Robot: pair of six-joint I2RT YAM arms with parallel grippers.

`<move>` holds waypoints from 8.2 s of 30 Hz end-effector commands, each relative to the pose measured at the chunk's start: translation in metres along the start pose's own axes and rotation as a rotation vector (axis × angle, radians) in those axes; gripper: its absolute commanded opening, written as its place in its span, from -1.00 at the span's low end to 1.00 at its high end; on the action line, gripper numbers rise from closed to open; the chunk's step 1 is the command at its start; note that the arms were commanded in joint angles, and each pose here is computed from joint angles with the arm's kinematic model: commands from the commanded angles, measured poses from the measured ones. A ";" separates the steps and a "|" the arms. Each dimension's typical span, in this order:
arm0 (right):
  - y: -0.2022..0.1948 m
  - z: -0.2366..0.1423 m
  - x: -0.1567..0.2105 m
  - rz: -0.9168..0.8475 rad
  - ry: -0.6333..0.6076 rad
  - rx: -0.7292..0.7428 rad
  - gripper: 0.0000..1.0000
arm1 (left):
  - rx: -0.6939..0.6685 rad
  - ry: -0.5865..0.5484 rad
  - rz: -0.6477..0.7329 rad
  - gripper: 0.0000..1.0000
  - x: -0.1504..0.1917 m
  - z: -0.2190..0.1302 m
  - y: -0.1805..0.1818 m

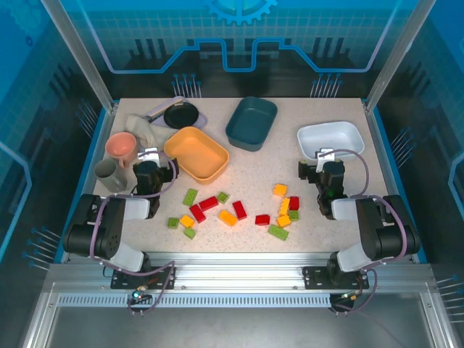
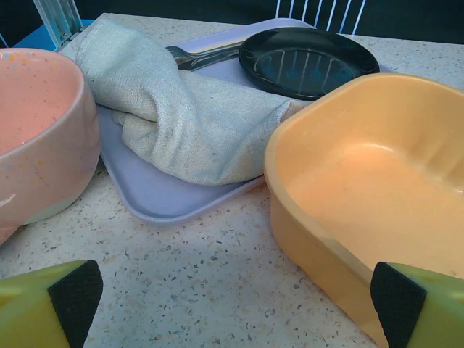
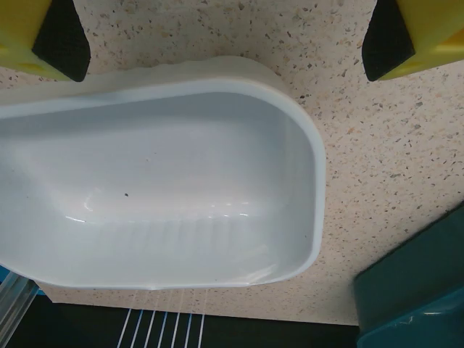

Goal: Sort the legos into containers by color

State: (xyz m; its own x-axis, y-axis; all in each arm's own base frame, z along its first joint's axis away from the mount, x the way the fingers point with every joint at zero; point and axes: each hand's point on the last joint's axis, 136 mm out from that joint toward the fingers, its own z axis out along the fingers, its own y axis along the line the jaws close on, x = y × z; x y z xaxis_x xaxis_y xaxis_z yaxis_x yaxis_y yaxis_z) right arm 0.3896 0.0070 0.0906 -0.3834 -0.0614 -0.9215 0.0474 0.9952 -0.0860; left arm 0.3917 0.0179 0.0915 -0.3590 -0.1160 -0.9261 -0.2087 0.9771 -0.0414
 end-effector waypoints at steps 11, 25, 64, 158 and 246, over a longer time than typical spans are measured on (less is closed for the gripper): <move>0.003 0.002 -0.008 -0.007 -0.021 -0.006 0.99 | 0.002 -0.017 -0.005 0.98 -0.002 -0.001 0.001; 0.006 -0.025 -0.078 -0.057 -0.014 0.089 1.00 | -0.061 -0.027 0.083 0.98 -0.057 -0.026 -0.017; 0.148 0.057 -0.116 0.440 0.740 -0.249 0.16 | 0.181 0.867 -0.600 -0.01 -0.082 0.029 -0.189; -0.046 0.011 -0.009 0.932 0.903 0.179 0.25 | 0.462 0.846 -0.352 0.12 -0.088 -0.045 -0.289; 0.059 -0.141 0.053 0.347 1.042 -0.093 0.14 | 0.638 0.848 -0.411 0.52 -0.023 -0.206 -0.201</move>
State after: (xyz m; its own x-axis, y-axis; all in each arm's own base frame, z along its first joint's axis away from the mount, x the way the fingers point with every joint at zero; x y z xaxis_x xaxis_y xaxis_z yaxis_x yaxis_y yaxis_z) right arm 0.2478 0.0612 0.0963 -0.9532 0.2733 -0.1292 0.2512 0.9538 0.1647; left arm 0.2662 -0.2017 0.1969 -0.9077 -0.3054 -0.2877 -0.0531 0.7638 -0.6432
